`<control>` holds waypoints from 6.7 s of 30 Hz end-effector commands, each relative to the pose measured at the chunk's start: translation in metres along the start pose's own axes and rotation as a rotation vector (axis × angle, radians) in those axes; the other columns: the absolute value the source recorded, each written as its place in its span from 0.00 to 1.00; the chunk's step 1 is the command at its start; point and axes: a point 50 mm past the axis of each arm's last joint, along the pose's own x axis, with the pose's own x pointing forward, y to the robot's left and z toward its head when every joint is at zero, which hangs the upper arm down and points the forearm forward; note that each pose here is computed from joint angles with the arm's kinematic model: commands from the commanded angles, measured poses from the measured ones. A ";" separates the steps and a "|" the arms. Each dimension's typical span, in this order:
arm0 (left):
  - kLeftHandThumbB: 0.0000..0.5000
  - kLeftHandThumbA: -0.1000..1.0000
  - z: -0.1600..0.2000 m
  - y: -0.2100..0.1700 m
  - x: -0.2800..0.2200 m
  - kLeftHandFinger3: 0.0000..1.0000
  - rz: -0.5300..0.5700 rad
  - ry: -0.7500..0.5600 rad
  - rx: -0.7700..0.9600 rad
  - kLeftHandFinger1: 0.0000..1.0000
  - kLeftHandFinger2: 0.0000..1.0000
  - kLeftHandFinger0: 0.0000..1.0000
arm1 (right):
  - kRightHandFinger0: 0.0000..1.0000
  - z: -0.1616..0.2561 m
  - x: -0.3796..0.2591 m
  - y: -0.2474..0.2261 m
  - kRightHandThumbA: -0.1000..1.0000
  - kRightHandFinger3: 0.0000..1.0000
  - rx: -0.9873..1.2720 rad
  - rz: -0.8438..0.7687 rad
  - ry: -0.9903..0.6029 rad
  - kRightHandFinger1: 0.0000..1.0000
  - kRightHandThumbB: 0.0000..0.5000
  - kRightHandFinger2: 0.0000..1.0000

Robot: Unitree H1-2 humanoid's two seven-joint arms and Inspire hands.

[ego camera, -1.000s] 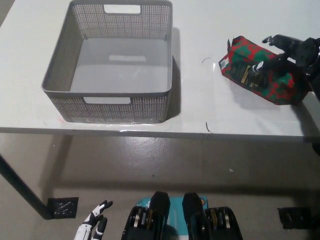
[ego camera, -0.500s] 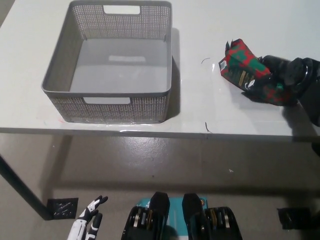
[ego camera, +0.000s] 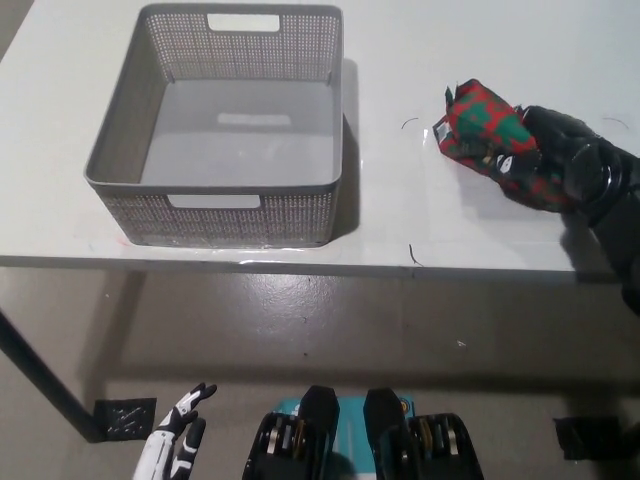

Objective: Use the right hand to pick up a bag of coffee beans on the right hand side and place it into a container on the left hand side

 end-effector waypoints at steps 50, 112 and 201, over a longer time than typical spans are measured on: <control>0.44 1.00 0.016 -0.011 -0.002 1.00 -0.103 -0.073 0.065 1.00 1.00 1.00 | 0.54 0.351 -0.054 -0.028 0.14 1.00 0.325 -0.348 -0.669 0.86 0.44 1.00; 0.42 1.00 0.017 0.026 0.043 1.00 0.037 -0.092 -0.030 1.00 1.00 1.00 | 1.00 0.006 -0.286 0.205 0.89 1.00 1.025 -0.404 -0.517 1.00 0.59 1.00; 0.64 1.00 -0.005 0.013 -0.001 1.00 -0.073 -0.019 -0.075 1.00 1.00 1.00 | 1.00 -0.028 -0.291 0.279 0.95 1.00 0.953 -0.176 -0.345 1.00 0.59 1.00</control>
